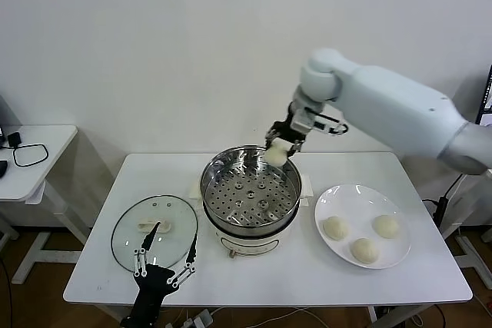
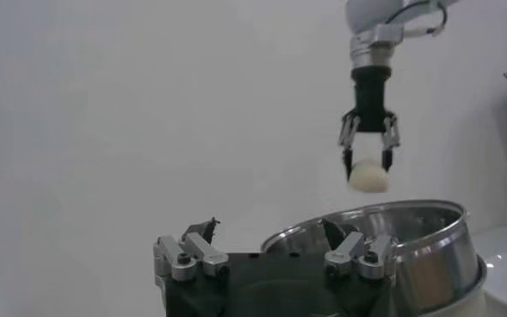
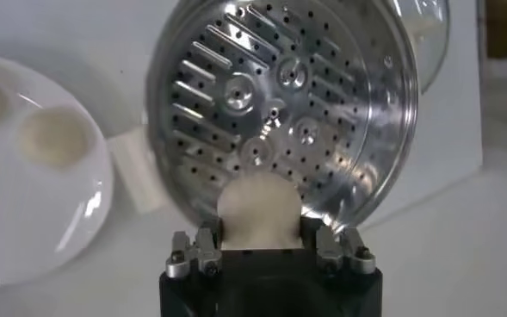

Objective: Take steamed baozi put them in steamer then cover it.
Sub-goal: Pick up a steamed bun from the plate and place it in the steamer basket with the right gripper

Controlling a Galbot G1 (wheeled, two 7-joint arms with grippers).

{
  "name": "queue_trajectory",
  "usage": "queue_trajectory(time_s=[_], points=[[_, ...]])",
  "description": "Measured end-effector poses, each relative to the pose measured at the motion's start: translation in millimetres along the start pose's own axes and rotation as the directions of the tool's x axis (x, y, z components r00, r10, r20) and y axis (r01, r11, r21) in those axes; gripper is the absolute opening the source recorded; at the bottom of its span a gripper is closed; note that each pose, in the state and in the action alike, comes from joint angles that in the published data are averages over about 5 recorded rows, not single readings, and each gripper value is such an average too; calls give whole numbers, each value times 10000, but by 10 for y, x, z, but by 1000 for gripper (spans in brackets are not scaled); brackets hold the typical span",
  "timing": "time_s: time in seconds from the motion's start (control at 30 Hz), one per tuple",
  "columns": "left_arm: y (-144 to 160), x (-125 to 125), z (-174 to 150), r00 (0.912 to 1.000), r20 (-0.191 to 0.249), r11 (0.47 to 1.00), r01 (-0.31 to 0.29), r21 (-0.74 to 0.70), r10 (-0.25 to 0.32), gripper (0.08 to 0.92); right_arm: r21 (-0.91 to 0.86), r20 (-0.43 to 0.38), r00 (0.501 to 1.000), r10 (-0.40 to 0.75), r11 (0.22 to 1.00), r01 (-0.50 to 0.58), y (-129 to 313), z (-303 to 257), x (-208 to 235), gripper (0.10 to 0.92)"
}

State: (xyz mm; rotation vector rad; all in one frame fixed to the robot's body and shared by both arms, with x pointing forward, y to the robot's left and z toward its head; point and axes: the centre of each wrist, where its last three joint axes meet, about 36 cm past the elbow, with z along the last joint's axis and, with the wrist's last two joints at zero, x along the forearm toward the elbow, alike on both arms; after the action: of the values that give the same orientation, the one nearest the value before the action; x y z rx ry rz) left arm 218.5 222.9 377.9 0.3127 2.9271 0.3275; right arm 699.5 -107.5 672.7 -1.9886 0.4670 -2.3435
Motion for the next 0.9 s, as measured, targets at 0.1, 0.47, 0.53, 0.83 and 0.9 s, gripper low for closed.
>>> queue_trajectory(time_s=[0.1,0.47,0.53,0.83,0.9], points=[[8,13,0,10000,-25,10000,2,-4,-2,823,292,53,9999,-132,9995,130,-128,-6,-187,619],[14,19,-5,10000,-4,10000,86,22,-86,823,707,167,9989,-447,9966,434,-401,-36,-728,619],[16,18,-4,9999,-13,9999,111,5,-111,823,752,149,9987,-495,9960,482,-429,-40,-780,619],[15,6,-19,9998,-43,9998,207,-64,-207,823,833,28,9980,-635,9945,630,-456,-35,-844,763],[10,3,-23,9997,-29,9997,231,-93,-231,823,817,18,9979,-643,9946,639,-447,-39,-822,802]])
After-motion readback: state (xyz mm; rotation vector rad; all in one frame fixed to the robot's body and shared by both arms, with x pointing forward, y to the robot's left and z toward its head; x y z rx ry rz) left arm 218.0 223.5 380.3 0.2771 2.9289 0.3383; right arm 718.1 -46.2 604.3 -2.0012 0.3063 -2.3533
